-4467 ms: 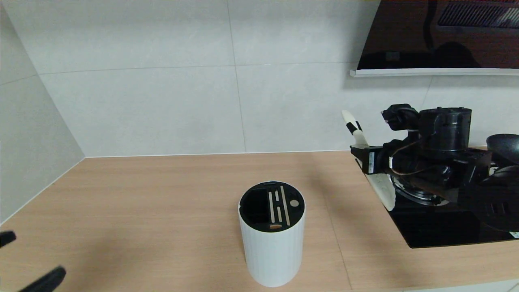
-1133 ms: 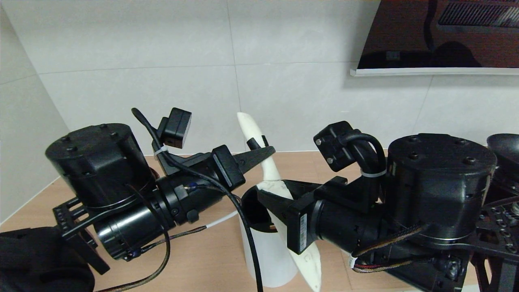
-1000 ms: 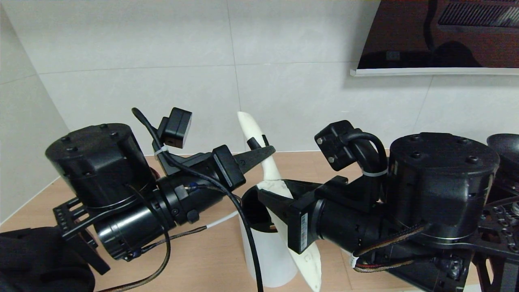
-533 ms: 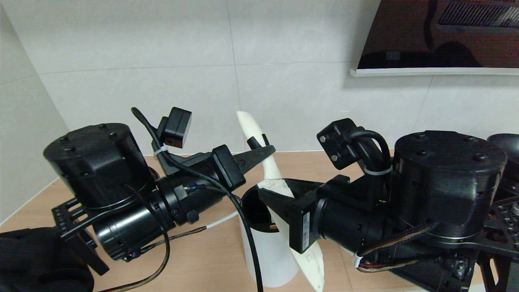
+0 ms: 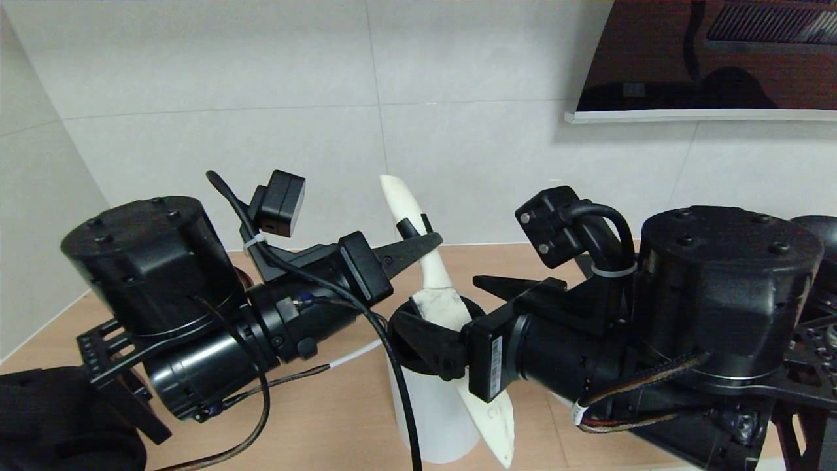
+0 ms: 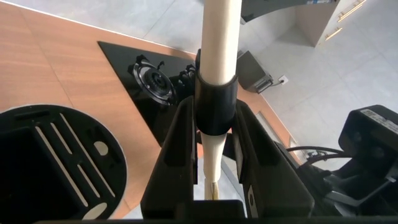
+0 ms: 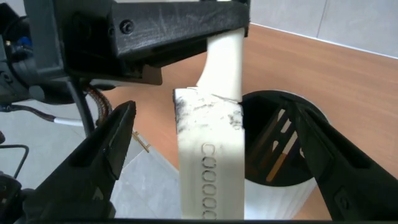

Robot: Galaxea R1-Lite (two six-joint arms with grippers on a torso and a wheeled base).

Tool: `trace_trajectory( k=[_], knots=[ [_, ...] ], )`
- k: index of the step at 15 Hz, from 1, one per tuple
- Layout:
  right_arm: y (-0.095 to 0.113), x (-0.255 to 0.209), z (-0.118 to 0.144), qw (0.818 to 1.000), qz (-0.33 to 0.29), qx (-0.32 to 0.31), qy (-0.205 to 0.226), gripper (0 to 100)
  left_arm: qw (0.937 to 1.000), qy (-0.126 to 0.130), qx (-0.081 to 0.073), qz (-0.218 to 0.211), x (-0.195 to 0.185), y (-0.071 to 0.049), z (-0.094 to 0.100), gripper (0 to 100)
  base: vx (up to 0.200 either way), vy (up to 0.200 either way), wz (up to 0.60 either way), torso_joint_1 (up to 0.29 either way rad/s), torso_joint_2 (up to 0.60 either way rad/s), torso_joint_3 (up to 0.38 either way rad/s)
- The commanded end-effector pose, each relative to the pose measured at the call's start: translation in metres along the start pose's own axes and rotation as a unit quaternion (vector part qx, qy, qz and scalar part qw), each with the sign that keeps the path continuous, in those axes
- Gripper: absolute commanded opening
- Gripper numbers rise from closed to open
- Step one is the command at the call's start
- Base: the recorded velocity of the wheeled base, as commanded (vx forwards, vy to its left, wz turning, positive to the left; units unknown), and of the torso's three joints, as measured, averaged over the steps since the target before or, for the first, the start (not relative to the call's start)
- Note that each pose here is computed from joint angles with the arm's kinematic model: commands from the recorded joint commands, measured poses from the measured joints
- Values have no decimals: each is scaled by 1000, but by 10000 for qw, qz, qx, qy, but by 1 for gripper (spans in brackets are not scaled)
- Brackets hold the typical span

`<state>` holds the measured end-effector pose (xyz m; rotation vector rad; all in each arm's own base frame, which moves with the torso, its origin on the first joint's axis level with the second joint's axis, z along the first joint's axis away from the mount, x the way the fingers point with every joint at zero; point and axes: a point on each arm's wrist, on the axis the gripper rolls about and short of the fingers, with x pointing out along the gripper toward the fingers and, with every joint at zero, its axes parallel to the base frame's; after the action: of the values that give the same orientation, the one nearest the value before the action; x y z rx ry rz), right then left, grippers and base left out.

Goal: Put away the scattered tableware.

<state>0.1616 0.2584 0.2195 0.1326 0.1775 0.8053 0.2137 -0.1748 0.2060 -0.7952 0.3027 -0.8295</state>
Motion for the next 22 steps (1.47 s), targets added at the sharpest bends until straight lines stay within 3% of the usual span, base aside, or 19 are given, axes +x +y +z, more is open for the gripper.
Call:
trace_trajectory(
  k=[1, 8, 11, 14, 16, 18, 21, 22],
  knots=[
    [-1, 0, 1, 10000, -10, 3, -6, 100, 10000, -14, 1, -13, -1, -1, 1, 0, 0, 0, 0, 0, 0, 0],
    [-22, -6, 15, 9992, -340, 59, -215, 100, 9998, -148, 41, -126, -5, -12, 9, 0, 0, 0, 0, 0, 0, 0],
    [-33, -8, 21, 9983, -490, 81, -320, 100, 9998, -145, 11, 106, -6, -20, 20, 0, 0, 0, 0, 0, 0, 0],
    [-49, -9, 26, 9963, -753, 109, -401, 100, 9918, -819, 60, 977, 4, -31, 46, 0, 0, 0, 0, 0, 0, 0],
    [-51, -8, 26, 9960, -794, 110, -393, 100, 9796, -1317, 533, 1422, 7, -32, 57, 0, 0, 0, 0, 0, 0, 0],
    [-52, -8, 24, 9961, -798, 107, -371, 100, 9589, -1690, 1112, 1989, 12, -29, 61, 0, 0, 0, 0, 0, 0, 0],
    [-51, -8, 23, 9962, -794, 105, -355, 100, 9292, -1921, 1815, 2582, 17, -25, 61, 0, 0, 0, 0, 0, 0, 0],
    [-51, -8, 25, 9961, -789, 108, -377, 100, 9227, -2016, 1983, 2621, 18, -26, 60, 0, 0, 0, 0, 0, 0, 0]
  ],
)
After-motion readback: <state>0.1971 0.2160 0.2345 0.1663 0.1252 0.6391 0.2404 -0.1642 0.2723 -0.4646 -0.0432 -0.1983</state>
